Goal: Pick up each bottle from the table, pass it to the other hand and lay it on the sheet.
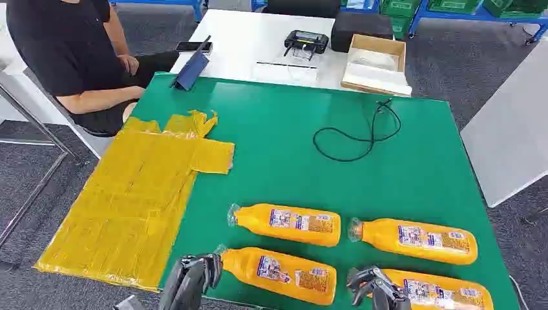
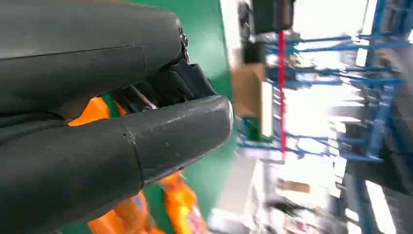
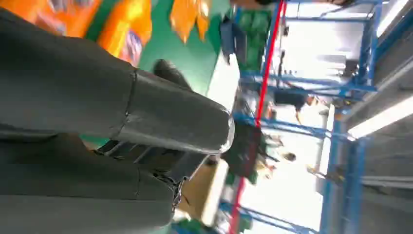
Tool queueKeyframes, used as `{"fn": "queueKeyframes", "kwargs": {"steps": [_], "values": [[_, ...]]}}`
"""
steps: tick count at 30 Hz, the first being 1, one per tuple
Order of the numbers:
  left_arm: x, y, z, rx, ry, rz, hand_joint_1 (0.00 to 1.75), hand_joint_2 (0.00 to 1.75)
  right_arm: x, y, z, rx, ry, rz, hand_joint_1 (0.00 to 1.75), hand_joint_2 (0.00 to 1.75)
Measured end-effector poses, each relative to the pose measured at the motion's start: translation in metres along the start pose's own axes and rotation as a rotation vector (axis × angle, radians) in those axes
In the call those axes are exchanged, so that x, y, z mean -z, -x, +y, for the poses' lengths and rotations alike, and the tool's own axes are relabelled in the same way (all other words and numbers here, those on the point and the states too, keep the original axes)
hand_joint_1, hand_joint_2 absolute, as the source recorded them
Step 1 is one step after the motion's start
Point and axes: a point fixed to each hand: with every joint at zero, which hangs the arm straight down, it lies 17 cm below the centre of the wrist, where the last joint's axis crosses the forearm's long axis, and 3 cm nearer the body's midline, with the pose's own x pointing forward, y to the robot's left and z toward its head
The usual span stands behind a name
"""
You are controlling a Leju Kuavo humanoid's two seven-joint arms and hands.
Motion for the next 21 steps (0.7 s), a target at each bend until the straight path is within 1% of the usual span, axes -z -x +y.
{"fn": "queueKeyframes", "kwargs": {"steps": [2, 4, 6, 7, 8, 9, 10, 16, 19, 21], "values": [[0.010, -0.002, 0.009, 0.036, -0.007, 0.025, 1.75, 0.00, 0.001, -0.007, -0.006, -0.023, -0.041, -0.030, 1.75, 0.00], [0.017, -0.009, 0.016, 0.052, -0.013, 0.015, 1.75, 0.00, 0.003, -0.008, -0.013, -0.046, -0.065, -0.040, 1.75, 0.00], [0.019, -0.016, 0.019, 0.057, -0.008, 0.002, 1.75, 0.00, 0.003, -0.011, -0.012, -0.068, -0.104, -0.050, 1.75, 0.00], [0.020, -0.019, 0.020, 0.061, -0.008, -0.005, 1.68, 0.00, 0.004, -0.012, -0.013, -0.076, -0.111, -0.052, 1.50, 0.00], [0.021, -0.022, 0.022, 0.066, -0.013, -0.013, 0.00, 0.00, 0.005, -0.012, -0.015, -0.087, -0.111, -0.054, 0.09, 0.00], [0.022, -0.025, 0.024, 0.071, -0.017, -0.020, 0.00, 0.00, 0.007, -0.013, -0.017, -0.098, -0.105, -0.056, 0.09, 0.00], [0.023, -0.027, 0.026, 0.076, -0.021, -0.025, 0.00, 0.00, 0.008, -0.014, -0.019, -0.107, -0.099, -0.056, 0.00, 0.00], [0.027, -0.032, 0.035, 0.105, -0.041, -0.020, 0.00, 0.00, 0.014, -0.013, -0.031, -0.150, -0.065, -0.037, 0.00, 0.00], [0.029, -0.034, 0.038, 0.118, -0.054, -0.015, 0.00, 0.00, 0.016, -0.007, -0.039, -0.171, -0.043, -0.001, 0.00, 0.00], [0.029, -0.032, 0.042, 0.126, -0.068, 0.003, 0.00, 0.00, 0.017, -0.002, -0.042, -0.216, -0.040, 0.018, 0.00, 0.00]]}}
